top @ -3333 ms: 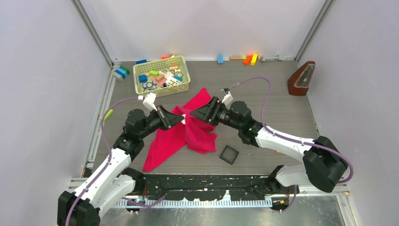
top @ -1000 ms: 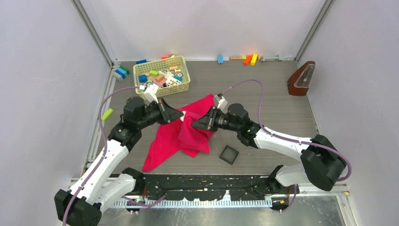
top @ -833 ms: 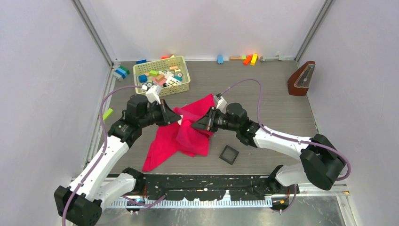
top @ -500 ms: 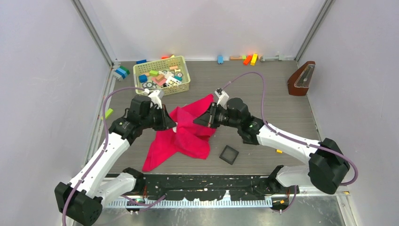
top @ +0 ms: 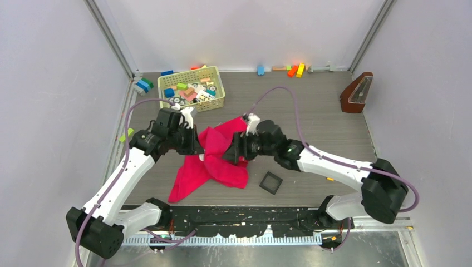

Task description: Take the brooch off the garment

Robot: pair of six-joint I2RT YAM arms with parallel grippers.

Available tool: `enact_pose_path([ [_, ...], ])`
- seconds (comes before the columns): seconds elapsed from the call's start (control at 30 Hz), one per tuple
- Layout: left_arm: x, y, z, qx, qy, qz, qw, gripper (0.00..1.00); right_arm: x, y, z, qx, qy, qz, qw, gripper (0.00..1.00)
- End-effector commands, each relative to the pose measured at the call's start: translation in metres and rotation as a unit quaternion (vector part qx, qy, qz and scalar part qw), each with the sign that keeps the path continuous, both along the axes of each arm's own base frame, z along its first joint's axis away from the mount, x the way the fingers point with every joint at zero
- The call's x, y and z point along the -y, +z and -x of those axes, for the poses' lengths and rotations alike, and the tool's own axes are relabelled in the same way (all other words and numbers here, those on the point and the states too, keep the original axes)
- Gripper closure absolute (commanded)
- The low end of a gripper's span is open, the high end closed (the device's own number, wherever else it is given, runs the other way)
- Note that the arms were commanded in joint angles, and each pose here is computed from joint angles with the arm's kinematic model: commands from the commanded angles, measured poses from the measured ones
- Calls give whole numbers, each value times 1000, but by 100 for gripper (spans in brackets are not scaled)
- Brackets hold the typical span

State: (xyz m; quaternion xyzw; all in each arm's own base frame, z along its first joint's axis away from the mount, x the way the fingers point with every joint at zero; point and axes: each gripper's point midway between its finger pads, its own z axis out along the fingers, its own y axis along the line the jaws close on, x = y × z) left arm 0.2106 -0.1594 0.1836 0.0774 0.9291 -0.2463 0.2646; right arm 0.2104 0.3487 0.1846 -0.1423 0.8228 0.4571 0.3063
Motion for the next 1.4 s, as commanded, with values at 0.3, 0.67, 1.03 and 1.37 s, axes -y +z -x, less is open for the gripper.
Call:
enact_pose_path([
  [0.3, 14, 11, -6, 2, -38, 18, 999, 100, -58, -27, 15, 101, 70, 89, 988, 61],
  [0.67, 12, 3, -5, -11, -47, 0, 999, 100, -38, -3, -5, 153, 19, 114, 982, 99],
  [1.03, 16, 5, -4, -16, -58, 7, 998, 100, -49, -34, 8, 135, 76, 128, 980, 52],
  [1.37, 13, -8, 0, -32, -60, -4, 998, 100, -54, 29, -10, 124, 61, 31, 990, 100],
])
